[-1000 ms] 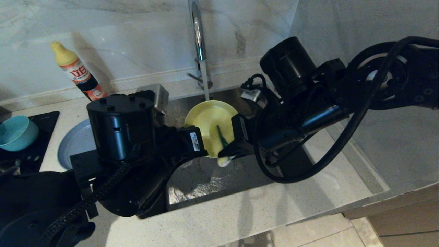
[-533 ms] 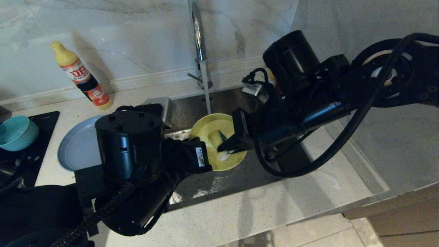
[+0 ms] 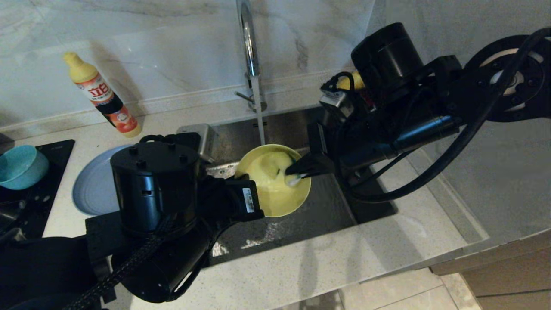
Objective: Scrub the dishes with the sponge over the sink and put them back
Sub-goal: Wipe the bowl
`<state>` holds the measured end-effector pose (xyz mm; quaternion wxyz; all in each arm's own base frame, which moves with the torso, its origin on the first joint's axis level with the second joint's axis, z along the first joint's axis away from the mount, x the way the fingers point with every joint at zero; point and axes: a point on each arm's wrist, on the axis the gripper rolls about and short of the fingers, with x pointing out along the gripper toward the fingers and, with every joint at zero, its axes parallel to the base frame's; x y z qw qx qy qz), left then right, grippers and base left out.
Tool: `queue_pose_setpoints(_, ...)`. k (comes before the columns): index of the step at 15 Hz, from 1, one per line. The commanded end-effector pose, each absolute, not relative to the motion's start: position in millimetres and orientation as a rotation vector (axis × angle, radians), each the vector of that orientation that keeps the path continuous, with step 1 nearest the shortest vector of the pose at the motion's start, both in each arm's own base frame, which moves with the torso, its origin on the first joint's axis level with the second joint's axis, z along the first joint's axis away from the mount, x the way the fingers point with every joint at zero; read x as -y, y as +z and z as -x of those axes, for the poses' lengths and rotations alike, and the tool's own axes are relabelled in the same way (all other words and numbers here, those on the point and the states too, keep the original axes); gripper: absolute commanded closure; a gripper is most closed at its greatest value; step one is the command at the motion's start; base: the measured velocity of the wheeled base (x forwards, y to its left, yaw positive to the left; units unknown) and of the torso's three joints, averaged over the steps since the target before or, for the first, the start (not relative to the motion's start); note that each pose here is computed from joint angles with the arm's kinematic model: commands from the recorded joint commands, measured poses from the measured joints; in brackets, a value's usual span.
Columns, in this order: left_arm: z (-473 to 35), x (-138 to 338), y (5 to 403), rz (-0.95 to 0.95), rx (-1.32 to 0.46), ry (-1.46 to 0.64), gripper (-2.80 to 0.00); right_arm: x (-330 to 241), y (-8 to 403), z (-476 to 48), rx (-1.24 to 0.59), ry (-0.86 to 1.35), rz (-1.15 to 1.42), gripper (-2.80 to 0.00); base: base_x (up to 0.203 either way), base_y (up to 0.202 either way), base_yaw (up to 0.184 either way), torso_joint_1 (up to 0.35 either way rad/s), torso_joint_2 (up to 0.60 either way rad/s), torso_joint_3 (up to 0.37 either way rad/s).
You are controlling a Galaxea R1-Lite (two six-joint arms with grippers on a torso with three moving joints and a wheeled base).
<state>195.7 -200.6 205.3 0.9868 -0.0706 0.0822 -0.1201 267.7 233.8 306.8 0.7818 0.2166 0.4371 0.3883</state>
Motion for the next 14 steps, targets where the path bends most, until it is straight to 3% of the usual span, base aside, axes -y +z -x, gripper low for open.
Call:
queue_pose_setpoints(1, -195, 200, 204, 0.149, -0.167, -0.236, 0.0, -227, 316, -261, -0.927, 0.845, -0.476, 0.0, 0.0, 0.0, 0.0, 0.0, 0.0, 0.0)
queue_pose_setpoints(14, -209, 192, 225, 0.21, -0.1, -0.167, 0.0, -232, 306, -250, -1.044, 0.819, -0.461, 0.0, 0.0, 0.0, 0.0, 0.0, 0.0, 0.0)
